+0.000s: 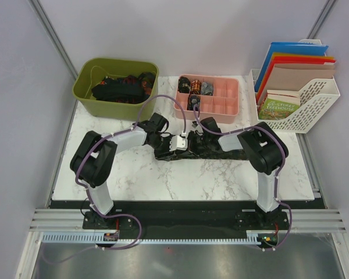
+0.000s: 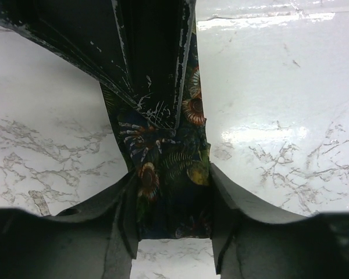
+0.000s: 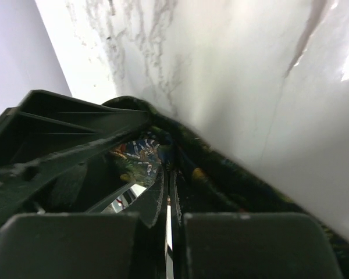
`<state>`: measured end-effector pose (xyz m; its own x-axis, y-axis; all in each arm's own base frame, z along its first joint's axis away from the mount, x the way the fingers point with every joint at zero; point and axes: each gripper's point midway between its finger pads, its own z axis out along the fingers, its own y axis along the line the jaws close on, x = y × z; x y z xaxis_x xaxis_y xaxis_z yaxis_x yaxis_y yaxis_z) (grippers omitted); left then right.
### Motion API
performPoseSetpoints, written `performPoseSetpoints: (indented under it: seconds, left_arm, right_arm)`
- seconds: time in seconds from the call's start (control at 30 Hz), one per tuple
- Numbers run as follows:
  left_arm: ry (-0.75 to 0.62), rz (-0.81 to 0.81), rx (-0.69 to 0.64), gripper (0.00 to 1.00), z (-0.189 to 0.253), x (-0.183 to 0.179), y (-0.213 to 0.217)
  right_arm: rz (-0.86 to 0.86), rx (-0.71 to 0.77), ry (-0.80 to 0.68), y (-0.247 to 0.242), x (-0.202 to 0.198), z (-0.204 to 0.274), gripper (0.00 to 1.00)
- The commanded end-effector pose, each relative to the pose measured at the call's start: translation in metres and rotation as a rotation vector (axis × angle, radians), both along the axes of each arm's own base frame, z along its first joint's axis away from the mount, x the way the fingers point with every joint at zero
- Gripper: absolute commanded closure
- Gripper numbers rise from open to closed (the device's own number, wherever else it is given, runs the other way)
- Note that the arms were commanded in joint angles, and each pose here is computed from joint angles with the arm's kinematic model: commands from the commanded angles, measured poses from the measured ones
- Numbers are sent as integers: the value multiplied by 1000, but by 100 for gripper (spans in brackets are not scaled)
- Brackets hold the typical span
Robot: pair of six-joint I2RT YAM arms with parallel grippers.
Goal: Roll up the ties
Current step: Roll the tie at the center of the board.
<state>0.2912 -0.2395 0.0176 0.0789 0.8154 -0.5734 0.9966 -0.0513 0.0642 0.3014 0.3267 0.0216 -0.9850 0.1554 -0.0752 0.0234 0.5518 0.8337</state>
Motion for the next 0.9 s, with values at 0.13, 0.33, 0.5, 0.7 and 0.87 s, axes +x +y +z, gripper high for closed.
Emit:
performPoseSetpoints:
  seconds: [0.13,0.33,0.5,0.7,0.87]
  left_arm:
    - [26,87,16,35,20,-2,32]
    - [23,101,-8,30,22,0,29]
    - [31,104,-46,32,27,9,17]
    - [20,105,-90,45,43,18,3]
    - [34,82,-107,51,50,9,-16]
  right_arm:
    - [-36,-136,29,-18,4,-48,100]
    - [-33,-150,42,-19,3,-52,100]
    - [-33,-151,48,-19,1,-53,100]
    - [-37,-155,57,-18,-3,-55,100]
    - [-44,-143,68,-13,-5,-56,100]
